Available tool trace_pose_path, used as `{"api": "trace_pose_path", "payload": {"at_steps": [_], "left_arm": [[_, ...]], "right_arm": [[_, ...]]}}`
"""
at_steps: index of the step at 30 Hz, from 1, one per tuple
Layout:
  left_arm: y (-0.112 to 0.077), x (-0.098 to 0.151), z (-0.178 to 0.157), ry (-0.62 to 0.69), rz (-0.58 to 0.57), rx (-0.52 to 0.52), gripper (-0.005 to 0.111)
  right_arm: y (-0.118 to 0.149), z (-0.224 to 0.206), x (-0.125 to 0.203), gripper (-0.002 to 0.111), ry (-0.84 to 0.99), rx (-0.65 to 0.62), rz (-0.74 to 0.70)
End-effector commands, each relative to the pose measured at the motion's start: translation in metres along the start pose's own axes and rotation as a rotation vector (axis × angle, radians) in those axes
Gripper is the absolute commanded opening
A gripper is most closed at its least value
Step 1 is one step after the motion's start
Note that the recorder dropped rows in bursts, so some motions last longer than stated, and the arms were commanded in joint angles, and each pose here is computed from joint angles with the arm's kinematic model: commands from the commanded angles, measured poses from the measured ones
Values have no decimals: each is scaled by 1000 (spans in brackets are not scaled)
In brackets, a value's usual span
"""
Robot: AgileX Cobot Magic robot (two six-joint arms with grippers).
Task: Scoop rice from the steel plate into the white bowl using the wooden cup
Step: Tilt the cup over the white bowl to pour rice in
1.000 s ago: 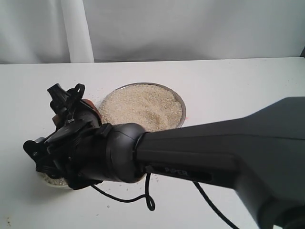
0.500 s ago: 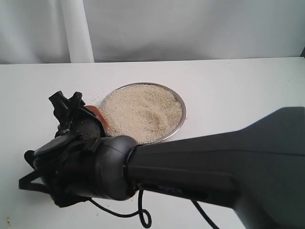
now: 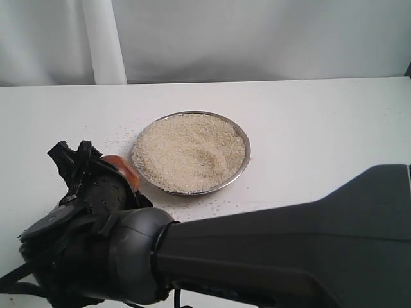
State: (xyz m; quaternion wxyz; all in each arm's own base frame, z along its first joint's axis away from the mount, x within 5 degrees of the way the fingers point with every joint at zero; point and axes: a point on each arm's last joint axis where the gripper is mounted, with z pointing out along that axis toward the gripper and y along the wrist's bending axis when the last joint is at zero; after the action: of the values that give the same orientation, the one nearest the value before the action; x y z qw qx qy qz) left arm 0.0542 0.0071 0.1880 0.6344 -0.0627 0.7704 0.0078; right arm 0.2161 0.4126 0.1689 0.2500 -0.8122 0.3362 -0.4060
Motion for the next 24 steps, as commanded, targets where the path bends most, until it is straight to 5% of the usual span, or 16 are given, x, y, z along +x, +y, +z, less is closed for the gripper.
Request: {"api": "trace_pose_path", "payload": {"at_steps": [1, 24], "left_arm": [[-1, 0, 0, -4, -8, 8, 0], [-1, 0, 0, -4, -8, 8, 0]], "right_arm": [[-9, -5, 2, 0, -2, 57, -50], [-21, -4, -2, 0, -59, 191, -146]]}}
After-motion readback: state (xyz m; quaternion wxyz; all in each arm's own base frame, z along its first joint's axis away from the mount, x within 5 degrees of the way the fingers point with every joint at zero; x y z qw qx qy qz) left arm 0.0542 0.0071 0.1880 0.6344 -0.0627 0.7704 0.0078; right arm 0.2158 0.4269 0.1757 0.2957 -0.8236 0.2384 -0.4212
